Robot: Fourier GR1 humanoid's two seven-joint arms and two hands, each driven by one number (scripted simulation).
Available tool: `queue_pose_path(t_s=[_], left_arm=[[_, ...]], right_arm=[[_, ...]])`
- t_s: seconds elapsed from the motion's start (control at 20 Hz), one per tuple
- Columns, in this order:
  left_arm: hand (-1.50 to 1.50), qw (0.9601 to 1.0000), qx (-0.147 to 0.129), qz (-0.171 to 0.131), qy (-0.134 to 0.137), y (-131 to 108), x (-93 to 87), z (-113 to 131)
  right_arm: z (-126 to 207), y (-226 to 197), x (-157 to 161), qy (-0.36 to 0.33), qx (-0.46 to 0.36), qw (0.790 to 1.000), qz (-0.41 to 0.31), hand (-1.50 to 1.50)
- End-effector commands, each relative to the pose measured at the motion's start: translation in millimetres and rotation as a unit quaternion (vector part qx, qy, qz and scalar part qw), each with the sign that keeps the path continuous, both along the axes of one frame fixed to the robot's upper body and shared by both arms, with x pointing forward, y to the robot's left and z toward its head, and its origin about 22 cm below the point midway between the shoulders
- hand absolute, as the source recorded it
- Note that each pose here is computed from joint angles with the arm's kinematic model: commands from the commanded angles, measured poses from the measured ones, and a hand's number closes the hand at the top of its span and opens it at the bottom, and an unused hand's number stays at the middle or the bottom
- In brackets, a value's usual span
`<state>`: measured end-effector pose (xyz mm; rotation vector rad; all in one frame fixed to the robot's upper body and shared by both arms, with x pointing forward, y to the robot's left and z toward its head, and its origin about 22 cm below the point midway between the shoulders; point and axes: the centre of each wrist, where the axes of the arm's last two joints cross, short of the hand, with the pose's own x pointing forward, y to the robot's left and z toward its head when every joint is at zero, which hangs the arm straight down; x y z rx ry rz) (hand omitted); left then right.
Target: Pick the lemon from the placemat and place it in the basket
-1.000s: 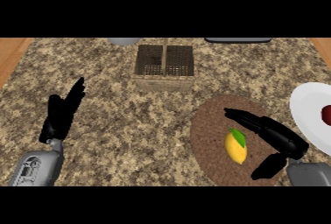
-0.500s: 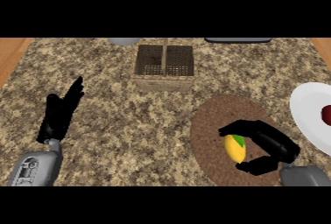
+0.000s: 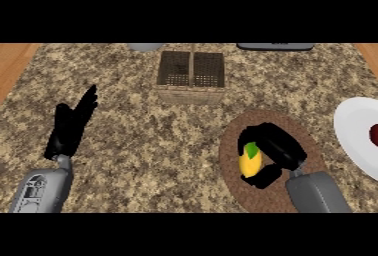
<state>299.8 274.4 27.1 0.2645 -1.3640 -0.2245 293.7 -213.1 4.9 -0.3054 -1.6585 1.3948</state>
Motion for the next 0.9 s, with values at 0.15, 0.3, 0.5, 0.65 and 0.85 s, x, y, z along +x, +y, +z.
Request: queue_pose_path(t_s=[0.15,0.3,0.5,0.65,0.85], left_arm=[[0.0,0.9996,0.007,-0.028,-0.004,-11,5.5,5],[0.0,0.9989,0.001,-0.047,-0.008,-24,9.4,7],[0.0,0.9971,0.0,-0.076,-0.009,-36,12.9,9],[0.0,0.9955,0.003,-0.095,-0.009,-46,15.9,10],[0.0,0.9927,-0.009,-0.12,-0.008,-63,20.4,12]], right_arm=[[27,73,28,0.006,-0.115,0.981,-0.158,1.5],[50,93,42,-0.017,-0.165,0.964,-0.209,1.5],[93,126,60,-0.062,-0.209,0.936,-0.277,1.5],[120,131,71,-0.047,-0.149,0.931,-0.33,1.5],[170,152,78,-0.069,-0.07,0.919,-0.381,1.5]])
